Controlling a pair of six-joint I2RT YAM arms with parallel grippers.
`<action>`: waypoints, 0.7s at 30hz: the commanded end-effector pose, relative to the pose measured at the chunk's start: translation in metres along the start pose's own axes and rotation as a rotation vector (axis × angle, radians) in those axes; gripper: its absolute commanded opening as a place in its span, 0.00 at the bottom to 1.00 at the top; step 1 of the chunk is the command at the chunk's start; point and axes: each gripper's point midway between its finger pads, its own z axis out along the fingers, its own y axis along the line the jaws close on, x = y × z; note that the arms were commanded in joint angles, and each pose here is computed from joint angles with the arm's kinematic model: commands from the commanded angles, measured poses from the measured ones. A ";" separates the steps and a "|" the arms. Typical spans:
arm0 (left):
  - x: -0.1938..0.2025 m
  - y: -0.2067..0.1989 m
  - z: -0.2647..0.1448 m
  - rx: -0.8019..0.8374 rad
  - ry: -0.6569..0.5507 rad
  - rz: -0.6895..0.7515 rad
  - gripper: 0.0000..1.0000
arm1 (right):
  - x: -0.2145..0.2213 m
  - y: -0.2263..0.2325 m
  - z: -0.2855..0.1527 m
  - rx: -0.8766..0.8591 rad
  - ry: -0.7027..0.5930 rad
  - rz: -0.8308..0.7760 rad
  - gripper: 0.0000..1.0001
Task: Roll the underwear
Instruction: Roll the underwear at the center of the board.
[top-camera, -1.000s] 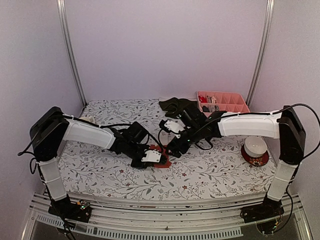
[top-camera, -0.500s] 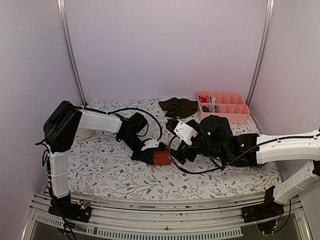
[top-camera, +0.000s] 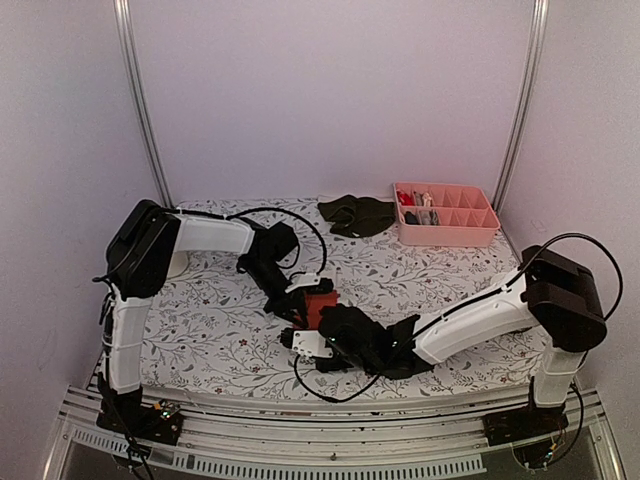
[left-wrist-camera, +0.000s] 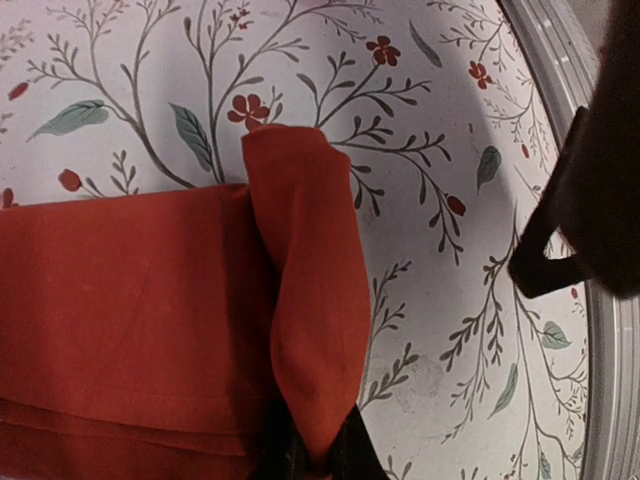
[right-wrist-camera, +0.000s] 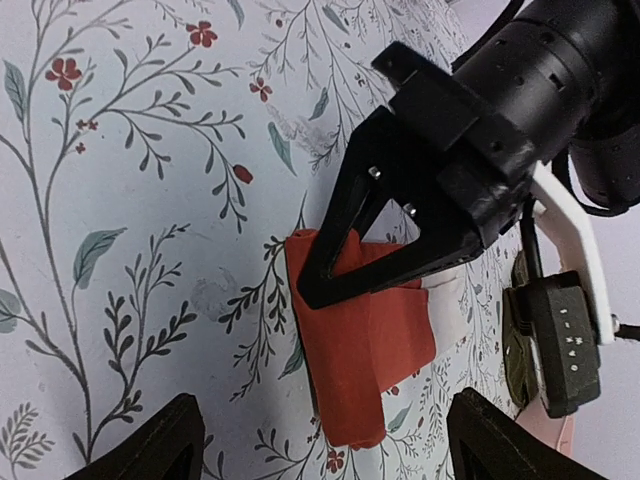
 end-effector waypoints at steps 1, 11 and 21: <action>0.050 -0.013 0.023 0.095 0.154 -0.107 0.02 | 0.003 -0.017 0.025 0.123 0.057 -0.051 0.83; 0.053 -0.016 0.025 0.129 0.165 -0.111 0.03 | 0.027 -0.004 0.057 0.116 0.131 -0.098 0.62; 0.059 -0.018 0.026 0.139 0.187 -0.115 0.05 | 0.040 0.017 0.075 0.020 0.186 -0.112 0.24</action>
